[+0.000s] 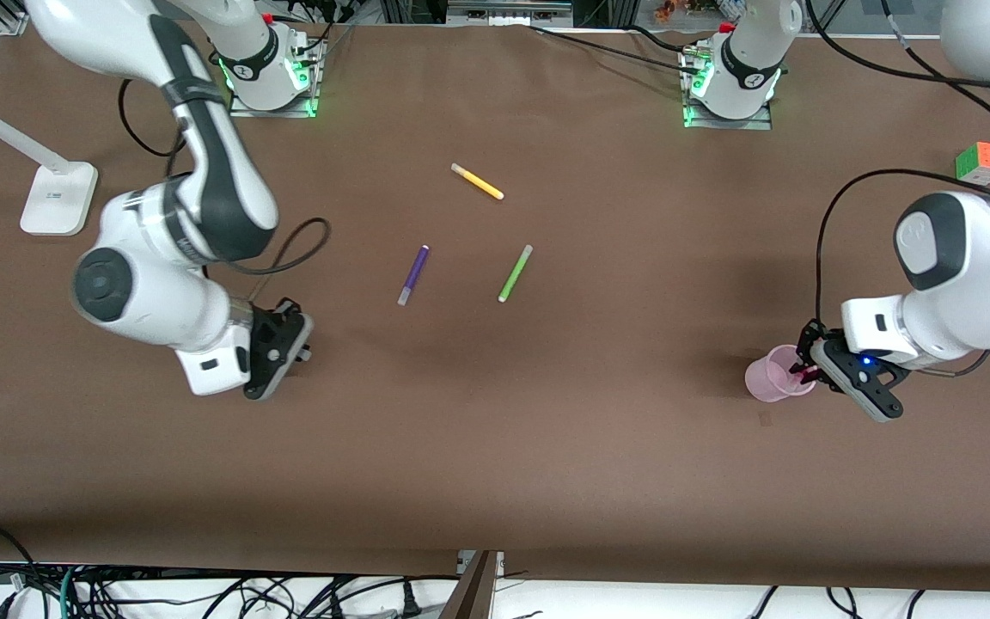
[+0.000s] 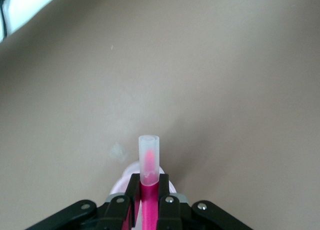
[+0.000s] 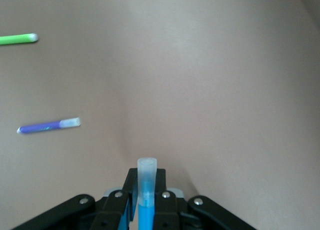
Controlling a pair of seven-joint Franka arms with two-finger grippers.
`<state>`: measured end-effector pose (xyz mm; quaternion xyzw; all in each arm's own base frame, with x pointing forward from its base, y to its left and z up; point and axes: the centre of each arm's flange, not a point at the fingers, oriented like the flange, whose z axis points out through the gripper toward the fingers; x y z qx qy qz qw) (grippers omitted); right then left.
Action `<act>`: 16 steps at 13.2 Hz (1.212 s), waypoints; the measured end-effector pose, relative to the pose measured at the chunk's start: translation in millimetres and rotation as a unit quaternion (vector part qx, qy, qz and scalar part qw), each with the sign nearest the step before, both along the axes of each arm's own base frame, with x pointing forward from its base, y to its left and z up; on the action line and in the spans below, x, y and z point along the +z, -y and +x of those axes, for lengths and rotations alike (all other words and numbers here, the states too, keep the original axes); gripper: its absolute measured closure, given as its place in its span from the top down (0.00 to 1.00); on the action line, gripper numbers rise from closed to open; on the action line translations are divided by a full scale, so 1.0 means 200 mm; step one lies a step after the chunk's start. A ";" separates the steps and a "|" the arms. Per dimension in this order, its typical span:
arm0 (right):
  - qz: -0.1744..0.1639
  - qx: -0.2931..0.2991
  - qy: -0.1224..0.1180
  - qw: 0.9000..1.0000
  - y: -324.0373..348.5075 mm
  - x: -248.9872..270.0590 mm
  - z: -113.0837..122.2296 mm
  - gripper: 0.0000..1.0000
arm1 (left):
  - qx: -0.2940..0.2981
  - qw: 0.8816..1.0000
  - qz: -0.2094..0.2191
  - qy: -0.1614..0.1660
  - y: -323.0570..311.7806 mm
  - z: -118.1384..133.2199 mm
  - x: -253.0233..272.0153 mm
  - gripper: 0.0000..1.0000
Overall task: Place pink and blue markers in matching cups
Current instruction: 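Carry pink to the pink cup while the right gripper carries blue to its cup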
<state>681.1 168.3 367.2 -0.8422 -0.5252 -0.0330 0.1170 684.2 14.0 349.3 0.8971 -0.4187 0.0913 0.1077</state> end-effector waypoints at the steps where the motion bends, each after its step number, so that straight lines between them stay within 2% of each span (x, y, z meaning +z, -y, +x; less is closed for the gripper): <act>1: 0.028 0.017 -0.001 0.999 0.08 -0.02 0.01 0.17 | -0.015 0.999 -0.027 0.008 -0.06 0.01 -0.07 0.18; 5: 0.112 0.066 0.015 0.991 0.32 -0.08 0.03 0.17 | -0.036 0.995 -0.086 0.022 -0.18 0.00 -0.23 0.18; 8: 0.176 0.096 0.038 0.979 0.45 -0.15 0.02 0.17 | -0.035 0.992 -0.120 0.020 -0.16 -0.02 -0.31 0.18; 12: 0.271 0.128 0.046 0.953 0.67 -0.29 -0.02 0.17 | -0.041 0.991 -0.128 0.016 -0.15 -0.04 -0.38 0.18; 16: 0.316 0.157 0.052 0.934 0.79 -0.40 -0.05 0.17 | -0.043 0.991 -0.128 0.018 -0.20 -0.05 -0.41 0.18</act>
